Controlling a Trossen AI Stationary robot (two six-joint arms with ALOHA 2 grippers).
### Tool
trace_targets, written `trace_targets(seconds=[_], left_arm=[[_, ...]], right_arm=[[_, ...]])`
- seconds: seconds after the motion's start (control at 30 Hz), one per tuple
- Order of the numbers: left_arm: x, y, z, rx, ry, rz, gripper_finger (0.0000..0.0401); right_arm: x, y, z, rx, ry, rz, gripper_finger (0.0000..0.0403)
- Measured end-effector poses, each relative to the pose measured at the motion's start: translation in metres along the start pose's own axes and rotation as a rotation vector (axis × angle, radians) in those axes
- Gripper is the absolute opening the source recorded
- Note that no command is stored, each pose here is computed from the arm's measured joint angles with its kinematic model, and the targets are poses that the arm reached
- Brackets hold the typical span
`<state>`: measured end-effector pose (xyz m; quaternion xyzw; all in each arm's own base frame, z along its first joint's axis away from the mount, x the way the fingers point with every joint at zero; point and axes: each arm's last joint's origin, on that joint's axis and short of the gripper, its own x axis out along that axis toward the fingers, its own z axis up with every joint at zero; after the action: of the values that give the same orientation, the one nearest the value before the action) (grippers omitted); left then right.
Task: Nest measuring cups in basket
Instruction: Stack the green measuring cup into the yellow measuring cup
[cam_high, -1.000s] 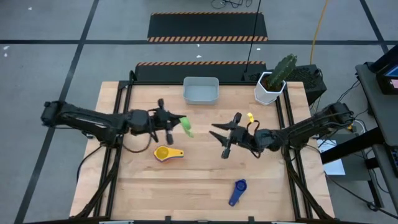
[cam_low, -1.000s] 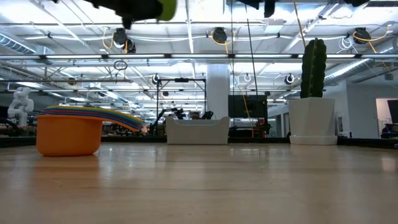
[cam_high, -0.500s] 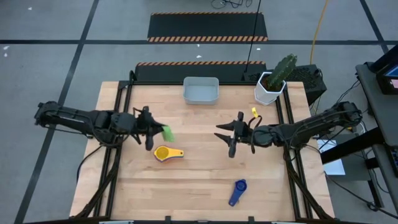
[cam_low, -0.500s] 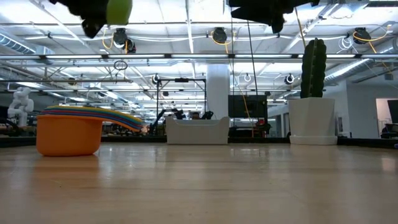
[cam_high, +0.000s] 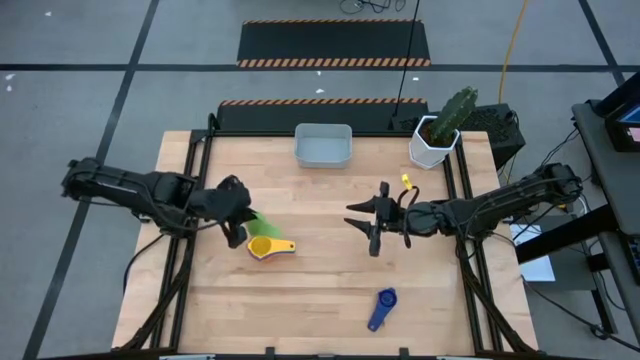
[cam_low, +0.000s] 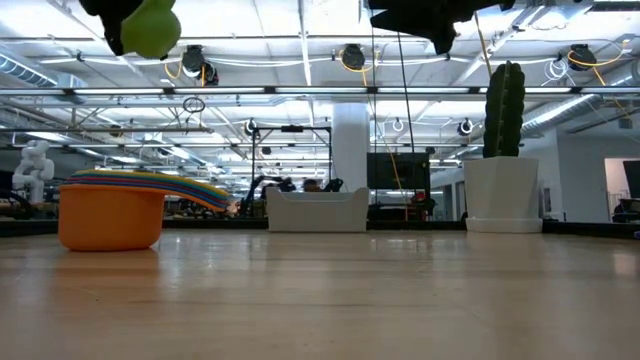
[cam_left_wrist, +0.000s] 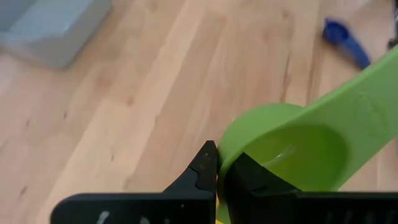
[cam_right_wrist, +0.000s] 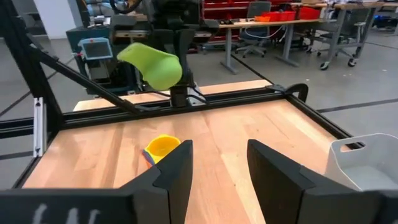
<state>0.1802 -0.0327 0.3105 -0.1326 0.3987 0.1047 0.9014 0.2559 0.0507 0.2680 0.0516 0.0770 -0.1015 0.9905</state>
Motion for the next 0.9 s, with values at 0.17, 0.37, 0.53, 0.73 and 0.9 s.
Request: trace_targets(seconds=[0.17, 0.37, 0.53, 0.73, 0.9], left_arm=[[0.012, -0.006, 0.002, -0.007, 0.165, 0.017, 0.0007], [0.039, -0.009, -0.005, -0.053, 0.349, 0.049, 0.0010], [0.063, -0.014, -0.008, -0.061, 0.446, 0.098, 0.0009], [0.084, -0.018, -0.012, -0.088, 0.515, 0.132, 0.0015], [0.096, -0.018, -0.014, -0.095, 0.554, 0.163, 0.0009]], right_arm=[[0.000, 0.000, 0.000, 0.000, 0.003, 0.018, 0.0144], [-0.002, 0.000, 0.002, 0.003, -0.004, 0.020, 0.0144], [-0.010, 0.000, 0.008, 0.007, -0.015, 0.048, 0.0144], [-0.022, 0.003, 0.012, 0.007, -0.017, 0.084, 0.0144], [-0.029, 0.007, 0.016, 0.011, -0.035, 0.114, 0.0144]])
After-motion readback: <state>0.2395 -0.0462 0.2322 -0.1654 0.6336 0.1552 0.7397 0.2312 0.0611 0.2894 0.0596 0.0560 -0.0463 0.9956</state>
